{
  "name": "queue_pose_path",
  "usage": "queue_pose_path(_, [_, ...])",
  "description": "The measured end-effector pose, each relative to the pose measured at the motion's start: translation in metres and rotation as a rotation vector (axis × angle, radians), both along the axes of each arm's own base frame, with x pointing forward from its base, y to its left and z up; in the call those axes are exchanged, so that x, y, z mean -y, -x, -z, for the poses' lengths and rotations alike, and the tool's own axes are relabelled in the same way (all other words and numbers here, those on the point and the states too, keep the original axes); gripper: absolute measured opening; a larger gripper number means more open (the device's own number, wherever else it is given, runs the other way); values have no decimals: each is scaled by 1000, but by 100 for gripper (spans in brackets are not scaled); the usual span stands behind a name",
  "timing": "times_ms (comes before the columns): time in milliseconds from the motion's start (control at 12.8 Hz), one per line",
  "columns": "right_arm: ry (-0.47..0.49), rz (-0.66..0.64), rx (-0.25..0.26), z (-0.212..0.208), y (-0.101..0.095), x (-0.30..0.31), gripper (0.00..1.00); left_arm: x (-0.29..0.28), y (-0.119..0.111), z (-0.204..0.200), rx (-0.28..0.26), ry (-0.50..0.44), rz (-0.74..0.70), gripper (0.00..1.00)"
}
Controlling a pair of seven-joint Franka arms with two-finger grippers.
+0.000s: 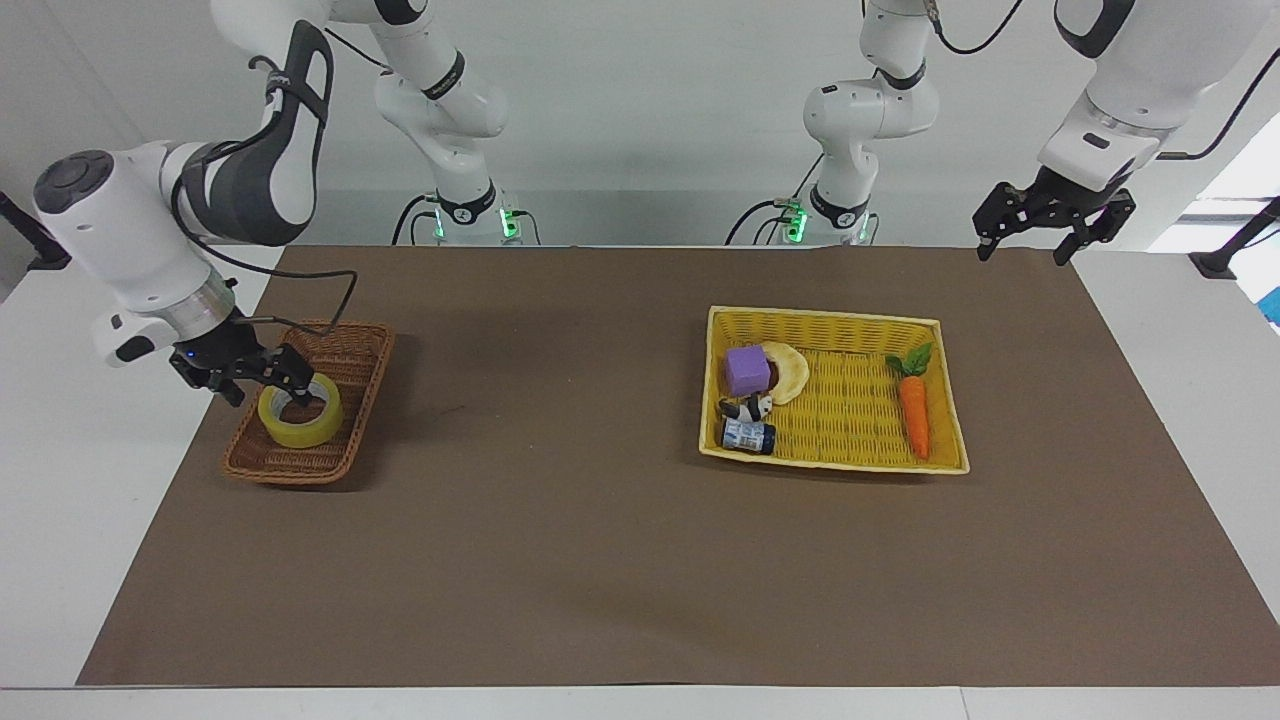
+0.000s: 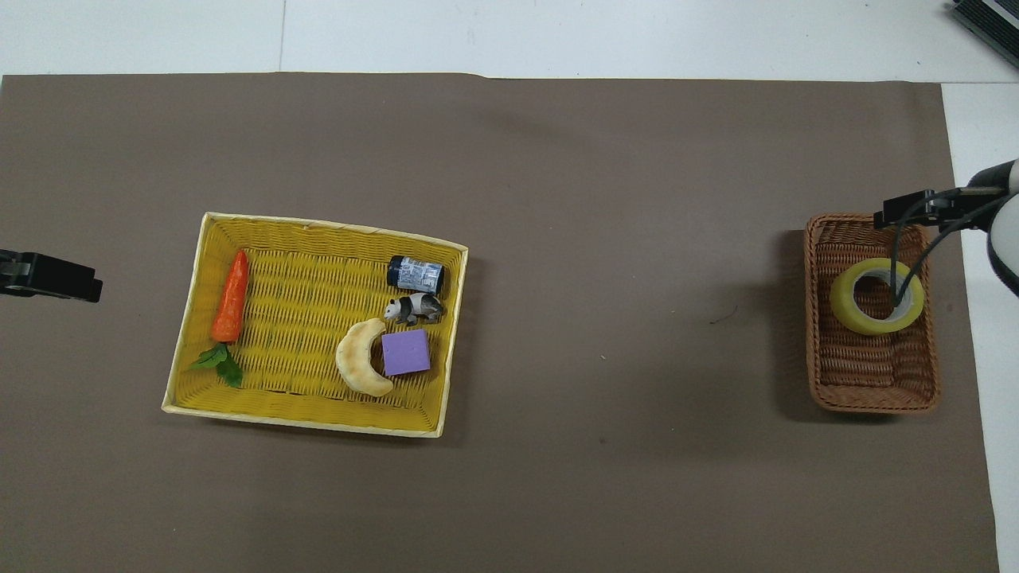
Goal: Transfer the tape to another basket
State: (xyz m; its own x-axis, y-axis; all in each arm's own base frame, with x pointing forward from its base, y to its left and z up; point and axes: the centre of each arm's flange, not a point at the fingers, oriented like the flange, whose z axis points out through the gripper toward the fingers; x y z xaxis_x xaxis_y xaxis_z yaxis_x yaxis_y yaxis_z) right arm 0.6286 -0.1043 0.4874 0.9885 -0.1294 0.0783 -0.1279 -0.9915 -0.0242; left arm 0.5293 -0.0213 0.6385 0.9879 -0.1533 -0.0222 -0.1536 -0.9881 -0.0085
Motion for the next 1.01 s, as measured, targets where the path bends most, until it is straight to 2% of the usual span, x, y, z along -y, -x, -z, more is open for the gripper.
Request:
queue_pose_path(156, [14,50,14,-19,2,-34,100,0,0,0,0,0,0,100])
queue_pose_path(390, [6,114,11,-56,19,-62,100,0,0,0,0,0,0,100])
queue_pose_path(702, [-6,170,8,-86,39,-140,100,0,0,0,0,0,0,100])
queue_pose_path(859, [-4,169,-2,-104,49,-145,100,0,0,0,0,0,0,100])
queue_pose_path(1015, [0,182,-20,-142,65,-135,100,0,0,0,0,0,0,100])
